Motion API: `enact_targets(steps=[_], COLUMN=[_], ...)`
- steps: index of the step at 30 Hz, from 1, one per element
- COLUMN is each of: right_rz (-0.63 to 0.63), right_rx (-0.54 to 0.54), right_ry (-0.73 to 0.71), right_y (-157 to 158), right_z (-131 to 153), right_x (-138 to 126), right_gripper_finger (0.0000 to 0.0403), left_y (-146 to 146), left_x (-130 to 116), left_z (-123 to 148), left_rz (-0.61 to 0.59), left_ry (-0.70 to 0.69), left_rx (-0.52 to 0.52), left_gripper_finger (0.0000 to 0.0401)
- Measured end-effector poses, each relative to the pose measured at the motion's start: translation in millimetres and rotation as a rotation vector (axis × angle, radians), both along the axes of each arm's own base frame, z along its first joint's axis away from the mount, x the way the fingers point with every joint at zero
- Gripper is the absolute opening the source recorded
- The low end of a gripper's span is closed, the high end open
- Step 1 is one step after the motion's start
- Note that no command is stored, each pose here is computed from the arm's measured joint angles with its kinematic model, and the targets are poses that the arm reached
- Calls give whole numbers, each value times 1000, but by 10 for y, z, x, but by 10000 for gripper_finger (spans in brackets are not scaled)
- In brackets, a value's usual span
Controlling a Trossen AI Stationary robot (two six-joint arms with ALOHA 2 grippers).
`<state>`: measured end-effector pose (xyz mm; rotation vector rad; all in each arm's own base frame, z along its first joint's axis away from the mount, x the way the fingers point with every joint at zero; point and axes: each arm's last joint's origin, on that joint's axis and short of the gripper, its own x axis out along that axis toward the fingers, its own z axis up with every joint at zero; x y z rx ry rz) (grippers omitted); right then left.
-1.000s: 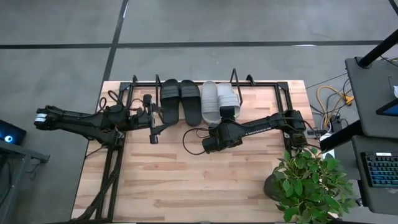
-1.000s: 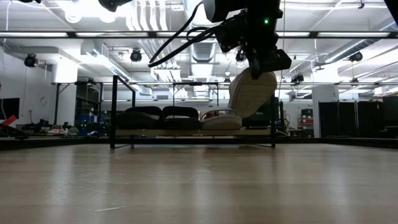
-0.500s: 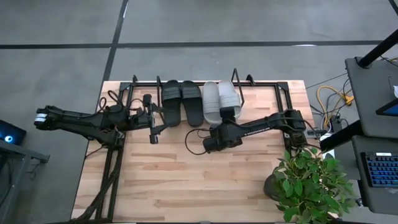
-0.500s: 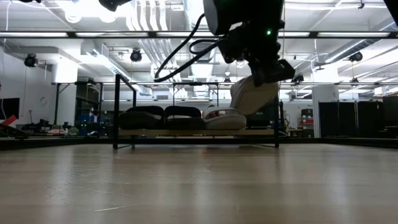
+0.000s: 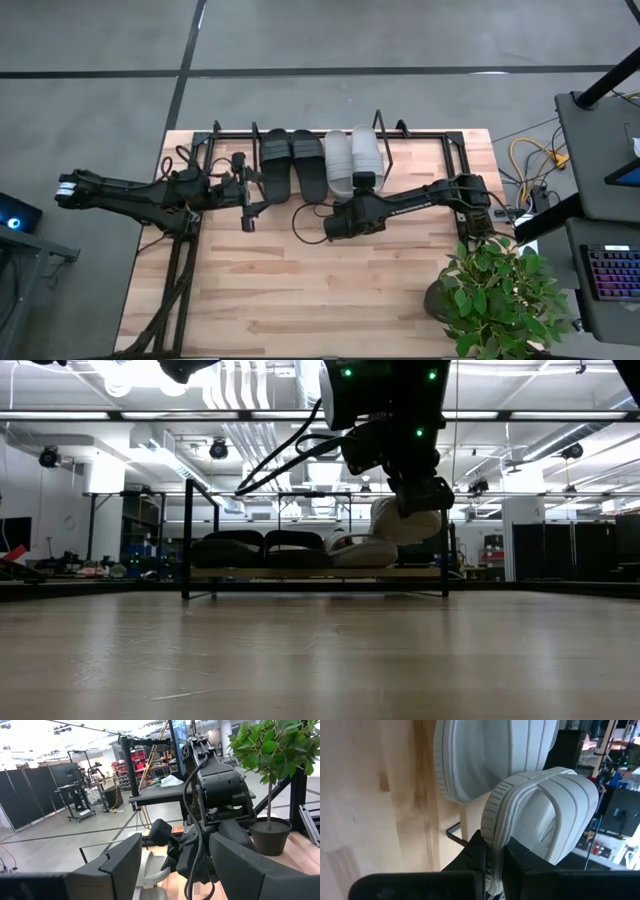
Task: Pick and place slides into the shelf
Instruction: Adjust the right gray slide from the shelf
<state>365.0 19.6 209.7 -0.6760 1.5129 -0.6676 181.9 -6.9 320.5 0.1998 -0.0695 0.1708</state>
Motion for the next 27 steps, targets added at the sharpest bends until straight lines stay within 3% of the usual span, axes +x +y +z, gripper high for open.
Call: enact_targets(steps=[15, 27], right_rz=[-29, -49], right_rx=[2, 1], right_ry=[-45, -63], right_y=[1, -8], right_z=[25, 47], right_x=[5, -9], right_gripper_finger=[18, 18], left_y=[-23, -57], left_x=[320, 804], left_z=[-276, -957], left_rz=[2, 3], left_ry=[152, 461], left_rx=[13, 37], left_gripper_finger=[217, 217])
